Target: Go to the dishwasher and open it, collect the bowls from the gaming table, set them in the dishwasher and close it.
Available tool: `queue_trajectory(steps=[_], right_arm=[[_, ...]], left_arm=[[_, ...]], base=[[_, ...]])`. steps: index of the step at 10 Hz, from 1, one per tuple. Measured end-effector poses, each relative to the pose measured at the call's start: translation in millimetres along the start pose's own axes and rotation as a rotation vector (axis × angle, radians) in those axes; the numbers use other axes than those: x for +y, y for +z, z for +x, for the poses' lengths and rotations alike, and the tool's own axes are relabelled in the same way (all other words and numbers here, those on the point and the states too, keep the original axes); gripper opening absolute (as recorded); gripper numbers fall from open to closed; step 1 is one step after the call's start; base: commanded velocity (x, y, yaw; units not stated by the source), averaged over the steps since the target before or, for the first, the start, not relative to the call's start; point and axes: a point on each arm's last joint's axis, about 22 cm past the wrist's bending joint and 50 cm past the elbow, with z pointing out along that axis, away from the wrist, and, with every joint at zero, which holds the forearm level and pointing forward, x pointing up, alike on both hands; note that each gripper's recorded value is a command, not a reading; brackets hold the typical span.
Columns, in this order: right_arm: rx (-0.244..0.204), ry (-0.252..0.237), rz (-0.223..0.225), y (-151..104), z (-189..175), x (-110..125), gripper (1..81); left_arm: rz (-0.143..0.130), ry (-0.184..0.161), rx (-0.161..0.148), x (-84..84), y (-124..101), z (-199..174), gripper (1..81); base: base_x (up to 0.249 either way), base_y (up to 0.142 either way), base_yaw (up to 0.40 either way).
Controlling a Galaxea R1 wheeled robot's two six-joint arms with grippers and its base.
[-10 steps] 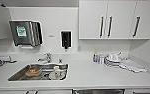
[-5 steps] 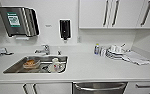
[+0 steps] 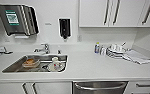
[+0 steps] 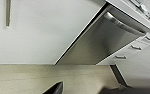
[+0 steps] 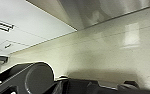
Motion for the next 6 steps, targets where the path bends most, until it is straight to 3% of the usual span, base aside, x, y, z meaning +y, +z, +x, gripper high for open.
queue_trajectory(steps=[2, 6], right_arm=[[0.0, 0.0, -0.001, -0.3, 0.1, 0.6, 81.1], [0.002, -0.001, -0.005, 2.8, 2.0, 3.3, 81.1]], left_arm=[[-0.026, 0.003, 0.004, 2.8, 10.9, -1.7, 81.1], [-0.059, 0.028, 0.113, 9.0, 1.3, 61.0, 81.1]], base=[[0.0, 0.0, 0.0], [0.0, 0.0, 0.0]])
